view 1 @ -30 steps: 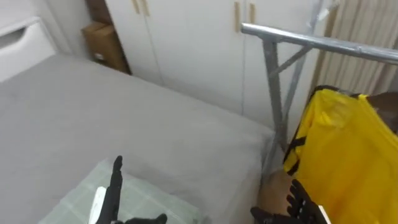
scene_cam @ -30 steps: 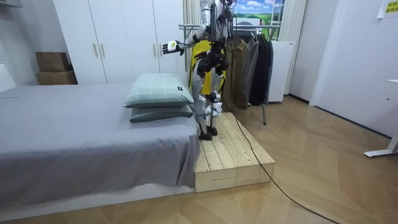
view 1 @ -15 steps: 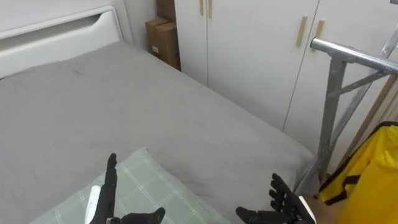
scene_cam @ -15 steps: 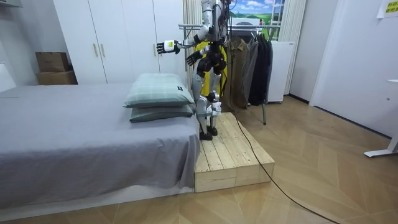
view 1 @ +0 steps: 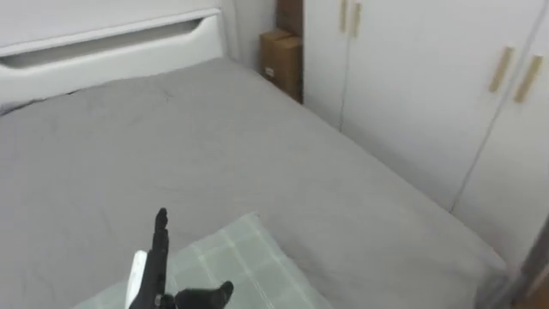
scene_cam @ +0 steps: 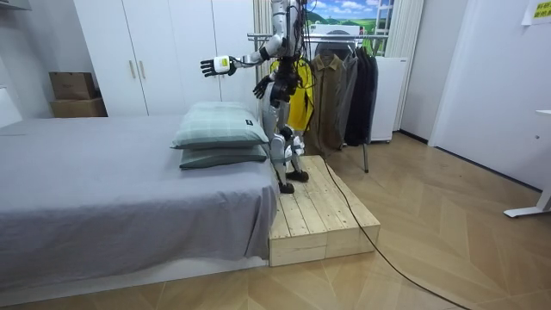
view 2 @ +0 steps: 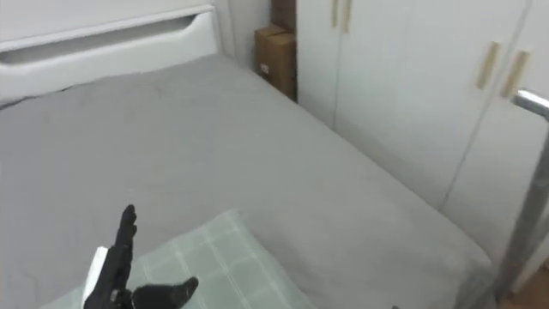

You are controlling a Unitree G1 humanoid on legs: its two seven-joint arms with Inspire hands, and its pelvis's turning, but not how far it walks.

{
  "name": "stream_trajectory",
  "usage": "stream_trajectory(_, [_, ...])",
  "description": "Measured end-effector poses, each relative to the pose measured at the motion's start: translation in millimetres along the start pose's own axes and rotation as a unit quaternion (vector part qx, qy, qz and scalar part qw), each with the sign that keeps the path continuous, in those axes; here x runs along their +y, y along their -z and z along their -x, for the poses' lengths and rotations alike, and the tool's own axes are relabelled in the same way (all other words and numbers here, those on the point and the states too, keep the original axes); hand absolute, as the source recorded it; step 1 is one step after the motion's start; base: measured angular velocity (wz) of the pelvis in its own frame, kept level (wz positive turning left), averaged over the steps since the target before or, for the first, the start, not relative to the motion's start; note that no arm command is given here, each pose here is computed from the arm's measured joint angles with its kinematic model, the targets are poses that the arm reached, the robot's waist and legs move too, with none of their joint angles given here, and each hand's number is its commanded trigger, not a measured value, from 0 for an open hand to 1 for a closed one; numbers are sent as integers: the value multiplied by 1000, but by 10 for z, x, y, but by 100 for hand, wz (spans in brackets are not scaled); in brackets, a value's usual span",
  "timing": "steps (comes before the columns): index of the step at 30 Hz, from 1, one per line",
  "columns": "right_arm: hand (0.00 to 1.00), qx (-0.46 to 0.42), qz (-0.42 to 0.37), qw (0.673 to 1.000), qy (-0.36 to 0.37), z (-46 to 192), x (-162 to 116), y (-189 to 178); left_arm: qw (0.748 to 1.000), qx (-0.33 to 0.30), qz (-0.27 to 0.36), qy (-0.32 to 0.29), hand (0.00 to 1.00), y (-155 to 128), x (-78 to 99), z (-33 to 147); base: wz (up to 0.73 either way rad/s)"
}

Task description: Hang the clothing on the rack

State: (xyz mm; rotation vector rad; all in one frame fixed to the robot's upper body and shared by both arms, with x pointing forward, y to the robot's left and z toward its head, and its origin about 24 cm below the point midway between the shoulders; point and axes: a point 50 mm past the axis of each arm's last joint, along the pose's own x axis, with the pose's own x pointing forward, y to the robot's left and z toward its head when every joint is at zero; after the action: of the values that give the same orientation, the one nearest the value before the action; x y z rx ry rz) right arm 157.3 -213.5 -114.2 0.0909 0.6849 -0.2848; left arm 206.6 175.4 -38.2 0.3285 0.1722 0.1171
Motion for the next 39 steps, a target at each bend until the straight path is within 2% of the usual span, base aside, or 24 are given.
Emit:
stream_trajectory(7, [0,-22,14,1000,-16,-68,149,-135,999,31,-9,-5,0,144,47,86,58])
stream_trajectory(16, [0,-10,22,1000,1,-63,62,-60,999,29,-7,-13,0,132,35,100,63])
stream_trajectory(24, [0,-15,20,1000,9,-62,18,-68,1000,8,2,-25,0,19,13,5,14])
stream_trajectory(39, [0,-14,13,999,-46,-68,71,-75,1000,17,7,-22,0,60,6,38,6])
